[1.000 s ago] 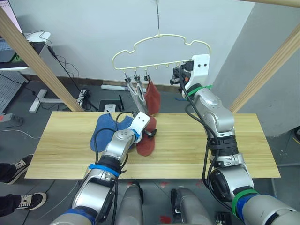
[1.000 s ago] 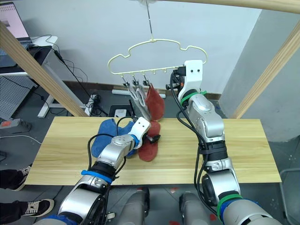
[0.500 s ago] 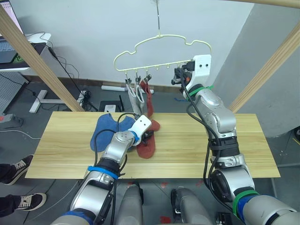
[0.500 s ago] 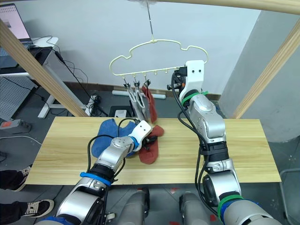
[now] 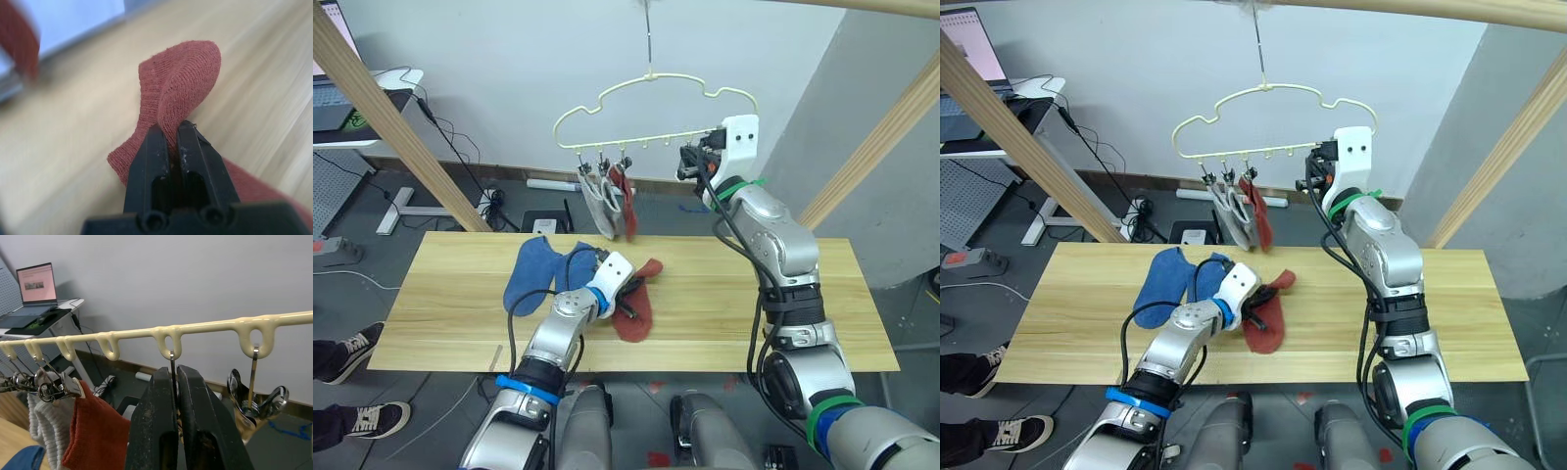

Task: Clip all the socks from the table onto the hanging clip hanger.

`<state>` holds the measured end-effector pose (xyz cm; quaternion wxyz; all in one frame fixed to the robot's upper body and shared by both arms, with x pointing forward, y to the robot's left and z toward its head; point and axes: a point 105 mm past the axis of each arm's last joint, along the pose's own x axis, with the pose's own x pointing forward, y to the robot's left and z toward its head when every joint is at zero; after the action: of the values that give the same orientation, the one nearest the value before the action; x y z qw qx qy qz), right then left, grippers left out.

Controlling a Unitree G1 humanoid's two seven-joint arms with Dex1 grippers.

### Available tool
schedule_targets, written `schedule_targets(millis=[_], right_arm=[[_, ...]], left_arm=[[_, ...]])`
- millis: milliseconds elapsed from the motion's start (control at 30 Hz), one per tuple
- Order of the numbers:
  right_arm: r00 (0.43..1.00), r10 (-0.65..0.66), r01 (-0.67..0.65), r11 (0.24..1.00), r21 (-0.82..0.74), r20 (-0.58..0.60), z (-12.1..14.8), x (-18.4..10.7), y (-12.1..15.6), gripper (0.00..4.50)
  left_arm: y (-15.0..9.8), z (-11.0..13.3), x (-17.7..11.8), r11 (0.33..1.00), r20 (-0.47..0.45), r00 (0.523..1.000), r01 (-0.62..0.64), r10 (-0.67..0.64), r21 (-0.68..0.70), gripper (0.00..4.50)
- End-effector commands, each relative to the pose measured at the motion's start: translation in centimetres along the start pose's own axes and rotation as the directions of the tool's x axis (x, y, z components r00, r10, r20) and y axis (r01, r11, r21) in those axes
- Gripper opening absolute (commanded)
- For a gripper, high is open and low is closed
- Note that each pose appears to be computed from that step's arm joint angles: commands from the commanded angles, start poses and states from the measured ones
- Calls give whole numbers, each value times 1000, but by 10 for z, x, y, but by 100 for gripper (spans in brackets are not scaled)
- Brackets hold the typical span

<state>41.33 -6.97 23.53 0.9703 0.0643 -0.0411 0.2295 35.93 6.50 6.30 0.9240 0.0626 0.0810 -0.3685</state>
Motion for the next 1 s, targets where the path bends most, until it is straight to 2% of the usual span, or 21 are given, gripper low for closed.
schedule_targets(millis=[33, 167, 233, 500, 1000], right_arm=[[1000, 5, -5, 997, 76, -2, 13, -6, -5, 0], [999, 25, -16, 985, 172, -47, 17, -9, -7, 0], [997, 38, -22, 977, 213, -69, 19, -10, -8, 0], [983, 113, -48, 921, 386, -148, 24, -14, -4, 0], [968, 161, -59, 891, 450, -191, 19, -20, 8, 0]], left_arm=[[-3, 44, -5, 1000, 206, 979, -11, 6, 27, 3], [-11, 65, -11, 998, 322, 947, -8, -12, 60, 3], [-15, 69, -13, 997, 349, 937, -5, -21, 75, 3], [-13, 81, -12, 994, 412, 911, -48, 2, 102, 3], [-7, 99, -8, 990, 472, 881, -92, 32, 106, 3]])
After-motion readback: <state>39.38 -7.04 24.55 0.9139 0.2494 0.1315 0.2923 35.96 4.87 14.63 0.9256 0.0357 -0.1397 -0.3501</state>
